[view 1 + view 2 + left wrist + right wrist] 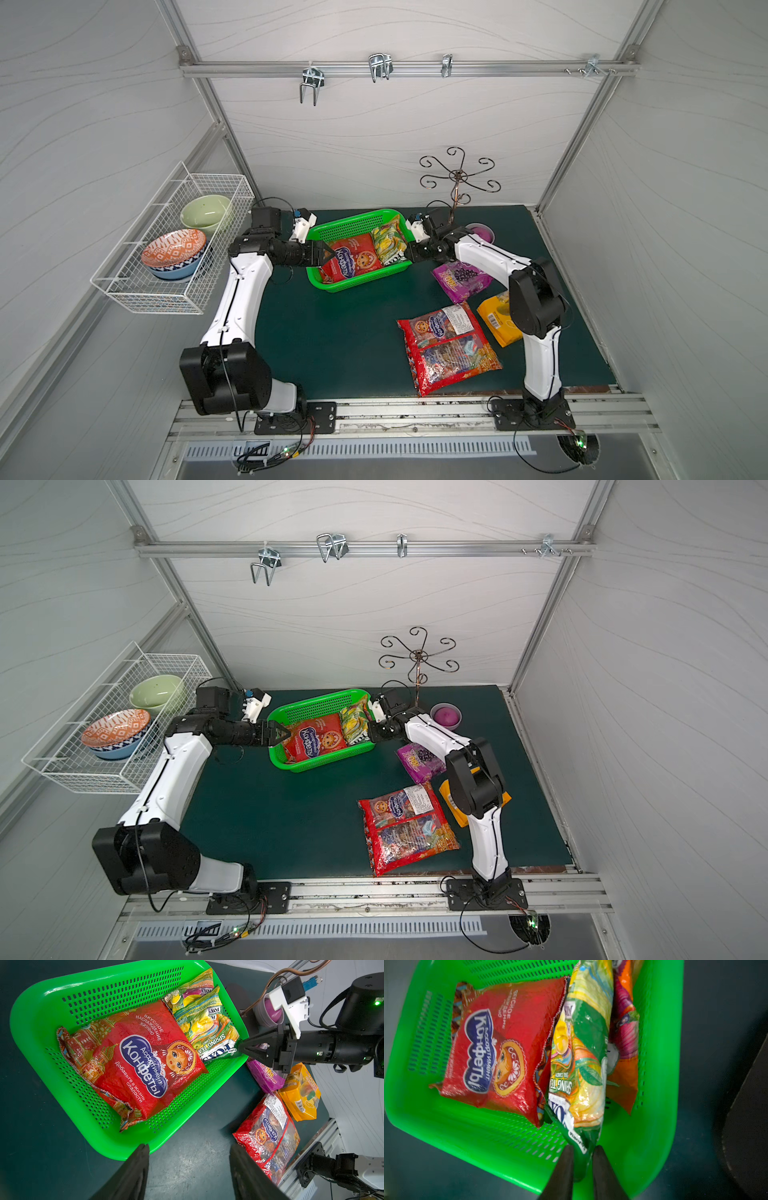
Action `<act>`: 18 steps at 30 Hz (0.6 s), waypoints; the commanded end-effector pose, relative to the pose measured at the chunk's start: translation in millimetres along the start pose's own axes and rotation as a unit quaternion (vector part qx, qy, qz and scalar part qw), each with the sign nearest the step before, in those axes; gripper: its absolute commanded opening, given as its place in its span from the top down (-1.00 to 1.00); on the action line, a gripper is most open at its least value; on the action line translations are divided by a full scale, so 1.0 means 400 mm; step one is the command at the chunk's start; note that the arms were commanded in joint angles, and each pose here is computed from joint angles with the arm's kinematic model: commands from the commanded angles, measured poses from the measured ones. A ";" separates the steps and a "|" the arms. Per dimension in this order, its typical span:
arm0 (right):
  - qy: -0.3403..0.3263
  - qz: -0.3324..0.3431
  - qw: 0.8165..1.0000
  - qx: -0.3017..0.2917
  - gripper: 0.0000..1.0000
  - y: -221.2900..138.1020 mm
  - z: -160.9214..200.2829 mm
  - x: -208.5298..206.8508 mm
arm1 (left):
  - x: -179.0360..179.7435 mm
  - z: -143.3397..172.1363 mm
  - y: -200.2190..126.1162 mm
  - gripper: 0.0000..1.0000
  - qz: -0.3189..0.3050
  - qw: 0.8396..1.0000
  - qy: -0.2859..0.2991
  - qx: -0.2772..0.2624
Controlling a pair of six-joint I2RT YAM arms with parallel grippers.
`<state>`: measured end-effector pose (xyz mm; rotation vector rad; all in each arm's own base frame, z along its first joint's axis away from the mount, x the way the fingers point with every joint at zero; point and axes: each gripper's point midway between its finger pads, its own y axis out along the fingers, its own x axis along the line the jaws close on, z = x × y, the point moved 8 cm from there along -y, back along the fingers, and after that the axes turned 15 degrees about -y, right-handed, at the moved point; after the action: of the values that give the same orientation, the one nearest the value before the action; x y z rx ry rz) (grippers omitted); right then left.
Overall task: Put the candies in the basket
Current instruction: Place the candy in the basket.
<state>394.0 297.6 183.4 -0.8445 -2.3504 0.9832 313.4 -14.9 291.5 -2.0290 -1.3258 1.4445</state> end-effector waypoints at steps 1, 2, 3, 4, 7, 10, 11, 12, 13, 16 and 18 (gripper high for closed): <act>-0.006 0.006 1.000 -0.018 0.27 -0.079 -0.038 0.020 | -0.006 -0.017 -0.004 -0.29 0.007 1.000 0.013 -0.016; -0.007 0.009 1.000 -0.022 0.21 -0.095 -0.047 0.023 | -0.006 -0.016 -0.003 -0.29 0.006 1.000 0.013 -0.016; -0.010 0.012 0.999 -0.028 0.16 -0.113 -0.055 0.026 | -0.004 -0.016 -0.003 -0.29 0.005 1.000 0.013 -0.016; -0.012 0.016 0.999 -0.031 0.13 -0.128 -0.060 0.028 | -0.005 -0.017 -0.004 -0.29 0.005 1.000 0.013 -0.016; -0.020 0.029 0.998 -0.044 0.08 -0.184 -0.071 0.036 | -0.006 -0.019 -0.003 -0.29 0.006 1.000 0.013 -0.015; -0.027 0.041 0.997 -0.055 0.04 -0.242 -0.067 0.046 | -0.015 -0.030 -0.001 -0.29 0.016 1.000 0.014 -0.011; -0.031 0.044 0.997 -0.057 0.01 -0.262 -0.063 0.051 | -0.021 -0.034 0.004 -0.28 0.018 1.000 0.017 -0.003; -0.032 0.050 0.997 -0.058 -0.04 -0.282 -0.057 0.054 | -0.028 -0.038 0.008 -0.27 0.017 1.000 0.023 0.004; -0.032 0.062 0.996 -0.059 -0.10 -0.299 -0.051 0.053 | -0.035 -0.041 0.014 -0.26 0.014 0.999 0.028 0.012; -0.027 0.124 0.990 -0.054 -0.42 -0.359 -0.018 0.041 | -0.068 -0.048 0.030 -0.25 0.013 0.998 0.057 0.030; -0.021 0.168 0.984 -0.055 -0.97 -0.401 0.006 0.029 | -0.090 -0.049 0.043 -0.25 0.018 0.997 0.073 0.037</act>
<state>338.3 239.6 304.4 -1.1393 -2.4549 0.8997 333.9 -36.6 294.8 -2.0279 -1.2131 1.3998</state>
